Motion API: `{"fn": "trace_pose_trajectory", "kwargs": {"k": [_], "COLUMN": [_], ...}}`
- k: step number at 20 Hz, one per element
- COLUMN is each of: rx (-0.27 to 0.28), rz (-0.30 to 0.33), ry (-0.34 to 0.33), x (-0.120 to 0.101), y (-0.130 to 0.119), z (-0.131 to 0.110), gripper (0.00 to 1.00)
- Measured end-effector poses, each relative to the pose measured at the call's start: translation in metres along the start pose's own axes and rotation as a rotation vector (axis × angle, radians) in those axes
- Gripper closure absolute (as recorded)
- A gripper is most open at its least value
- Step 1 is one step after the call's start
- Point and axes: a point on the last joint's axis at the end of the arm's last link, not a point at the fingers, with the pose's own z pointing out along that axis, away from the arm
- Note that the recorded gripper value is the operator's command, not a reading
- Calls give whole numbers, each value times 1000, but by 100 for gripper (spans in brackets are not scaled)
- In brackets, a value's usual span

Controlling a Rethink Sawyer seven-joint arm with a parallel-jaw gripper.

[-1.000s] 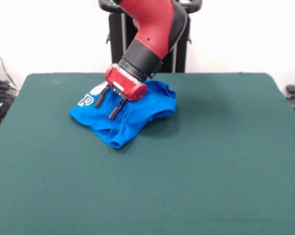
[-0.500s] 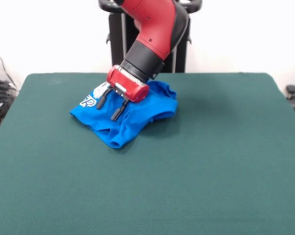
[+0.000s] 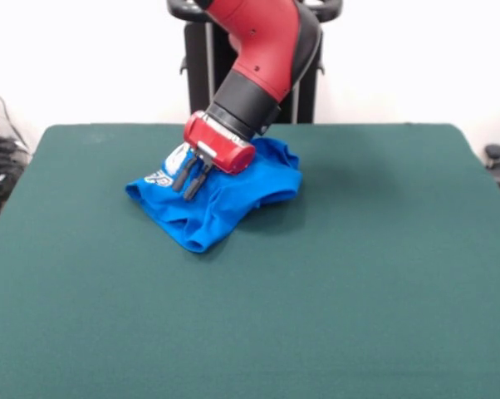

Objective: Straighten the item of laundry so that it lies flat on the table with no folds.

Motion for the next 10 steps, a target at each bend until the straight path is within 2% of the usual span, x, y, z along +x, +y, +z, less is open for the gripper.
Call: {"fn": "trace_pose_trajectory", "kwargs": {"k": [10], "rx": [-32], "rz": [12], "ry": [24], "x": [-2], "y": [6], "z": [-3], "gripper": [100]}}
